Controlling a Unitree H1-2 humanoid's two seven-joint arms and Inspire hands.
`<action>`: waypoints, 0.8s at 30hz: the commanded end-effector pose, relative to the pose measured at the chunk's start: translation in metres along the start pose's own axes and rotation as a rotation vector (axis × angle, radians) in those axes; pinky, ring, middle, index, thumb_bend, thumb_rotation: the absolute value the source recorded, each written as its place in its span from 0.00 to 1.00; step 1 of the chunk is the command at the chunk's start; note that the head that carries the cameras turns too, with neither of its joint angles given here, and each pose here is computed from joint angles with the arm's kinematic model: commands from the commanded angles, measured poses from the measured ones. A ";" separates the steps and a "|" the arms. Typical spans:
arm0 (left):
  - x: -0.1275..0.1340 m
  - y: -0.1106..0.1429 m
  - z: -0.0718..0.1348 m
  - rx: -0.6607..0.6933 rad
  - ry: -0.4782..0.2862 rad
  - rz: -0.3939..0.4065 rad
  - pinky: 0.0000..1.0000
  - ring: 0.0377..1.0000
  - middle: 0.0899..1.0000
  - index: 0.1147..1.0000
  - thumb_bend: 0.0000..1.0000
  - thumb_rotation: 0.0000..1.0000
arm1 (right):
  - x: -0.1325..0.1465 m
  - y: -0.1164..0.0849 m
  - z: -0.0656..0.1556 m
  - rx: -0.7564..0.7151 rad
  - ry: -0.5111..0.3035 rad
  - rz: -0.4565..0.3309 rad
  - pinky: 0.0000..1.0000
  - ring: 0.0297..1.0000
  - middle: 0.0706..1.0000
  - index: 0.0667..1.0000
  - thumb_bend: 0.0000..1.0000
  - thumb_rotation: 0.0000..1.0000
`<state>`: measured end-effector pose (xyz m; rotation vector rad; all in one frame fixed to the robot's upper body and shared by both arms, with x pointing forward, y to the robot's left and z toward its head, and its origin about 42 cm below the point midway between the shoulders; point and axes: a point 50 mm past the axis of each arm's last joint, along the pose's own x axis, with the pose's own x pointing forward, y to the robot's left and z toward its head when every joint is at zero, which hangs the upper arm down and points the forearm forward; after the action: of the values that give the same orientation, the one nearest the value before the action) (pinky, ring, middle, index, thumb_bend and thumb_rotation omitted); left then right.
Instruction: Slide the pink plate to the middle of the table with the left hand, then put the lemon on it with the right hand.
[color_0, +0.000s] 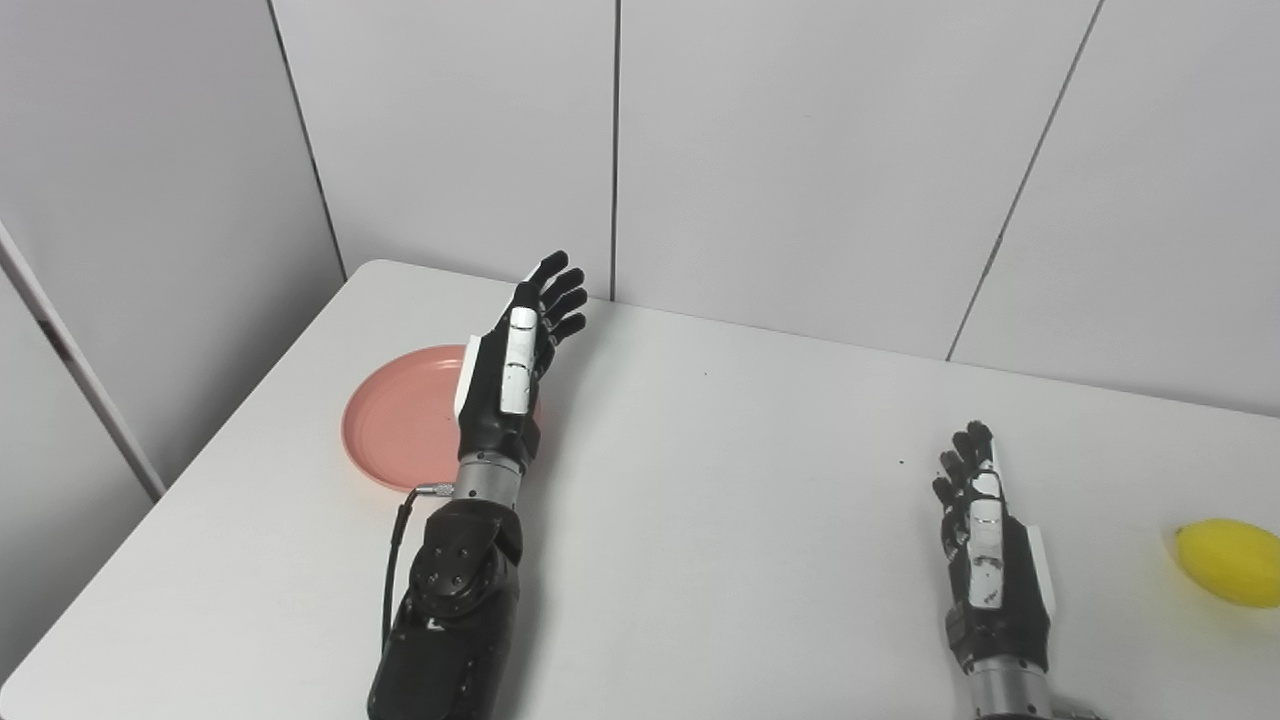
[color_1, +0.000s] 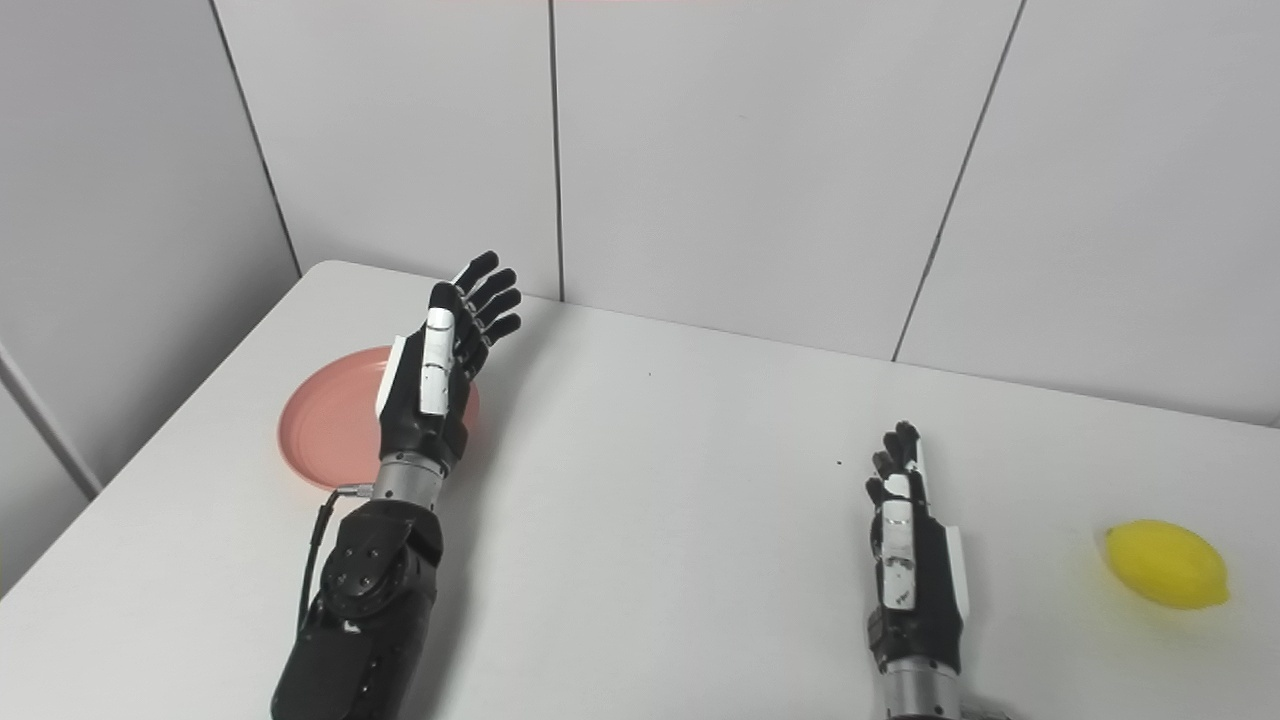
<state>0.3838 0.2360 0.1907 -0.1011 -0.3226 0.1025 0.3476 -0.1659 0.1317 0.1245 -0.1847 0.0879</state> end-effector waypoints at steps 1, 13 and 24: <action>0.021 0.010 0.029 0.046 -0.104 0.003 0.80 0.81 0.80 0.77 0.67 1.00 | -0.003 0.000 0.000 0.005 -0.029 0.011 1.00 1.00 1.00 1.00 0.77 1.00; 0.033 0.064 0.033 0.135 -0.099 0.065 0.81 0.81 0.81 0.78 0.69 1.00 | -0.004 -0.002 0.002 0.002 -0.032 0.012 1.00 1.00 1.00 1.00 0.76 1.00; 0.036 0.099 0.030 0.222 -0.125 0.210 0.81 0.80 0.79 0.77 0.71 1.00 | -0.004 -0.003 0.002 -0.003 -0.035 0.011 1.00 1.00 1.00 1.00 0.75 1.00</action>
<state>0.3918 0.3329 0.1899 0.0495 -0.3080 0.3351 0.3470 -0.1666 0.1319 0.1219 -0.1865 0.0986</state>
